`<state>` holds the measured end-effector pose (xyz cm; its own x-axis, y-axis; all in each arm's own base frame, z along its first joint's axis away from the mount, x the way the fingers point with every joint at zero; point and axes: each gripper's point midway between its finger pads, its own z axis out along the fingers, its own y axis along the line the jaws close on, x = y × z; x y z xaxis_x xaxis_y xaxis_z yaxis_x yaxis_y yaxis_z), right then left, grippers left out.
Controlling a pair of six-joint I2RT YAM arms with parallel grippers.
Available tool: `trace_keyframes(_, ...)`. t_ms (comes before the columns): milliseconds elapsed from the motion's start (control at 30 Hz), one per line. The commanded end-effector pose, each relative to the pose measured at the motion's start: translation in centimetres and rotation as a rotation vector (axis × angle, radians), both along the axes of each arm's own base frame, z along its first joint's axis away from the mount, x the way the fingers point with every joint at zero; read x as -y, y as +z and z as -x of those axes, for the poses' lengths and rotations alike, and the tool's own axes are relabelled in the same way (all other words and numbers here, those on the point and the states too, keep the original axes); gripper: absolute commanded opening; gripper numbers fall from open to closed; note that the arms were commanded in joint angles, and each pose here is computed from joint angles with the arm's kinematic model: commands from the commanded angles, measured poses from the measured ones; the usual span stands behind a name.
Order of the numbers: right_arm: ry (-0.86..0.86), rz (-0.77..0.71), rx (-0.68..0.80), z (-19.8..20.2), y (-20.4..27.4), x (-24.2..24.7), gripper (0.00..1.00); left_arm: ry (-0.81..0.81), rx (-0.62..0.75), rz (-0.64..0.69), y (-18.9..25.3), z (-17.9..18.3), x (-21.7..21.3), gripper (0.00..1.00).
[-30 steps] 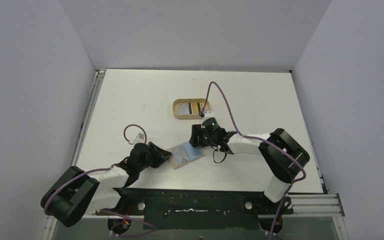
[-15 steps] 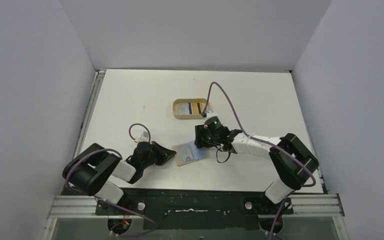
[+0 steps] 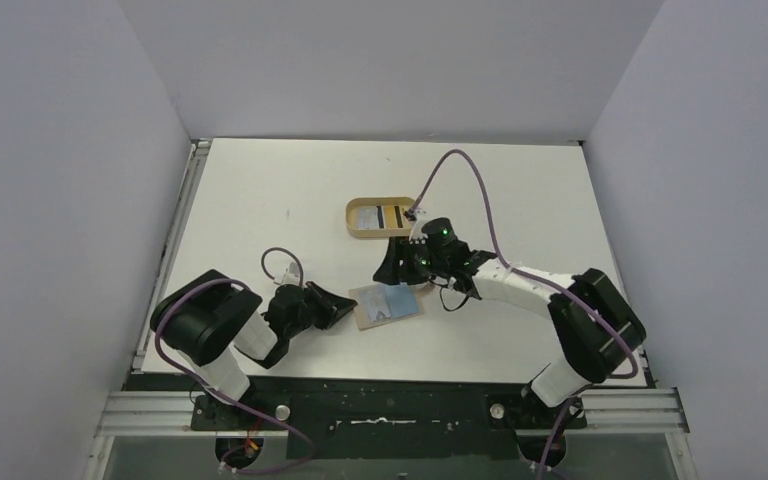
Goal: Take the credit cards out of the card holder
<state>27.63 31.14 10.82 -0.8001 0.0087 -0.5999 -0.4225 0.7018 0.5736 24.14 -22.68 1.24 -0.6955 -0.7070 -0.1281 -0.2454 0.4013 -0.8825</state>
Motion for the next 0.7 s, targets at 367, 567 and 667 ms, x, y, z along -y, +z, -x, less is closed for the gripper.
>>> trace_keyframes(367,0.028,-0.129,-0.250,4.4,-7.0,-2.8,0.54,0.018,-0.053,-0.079,-2.3,0.5,-1.1,0.00)
trace_keyframes(567,0.042,-0.127,-0.261,5.8,-7.1,-3.8,0.54,0.015,-0.056,-0.083,-2.5,0.6,-1.1,0.00)
trace_keyframes(667,0.033,-0.064,-0.211,5.5,-6.0,-3.1,0.54,0.014,-0.058,-0.086,-2.6,0.7,-1.2,0.00)
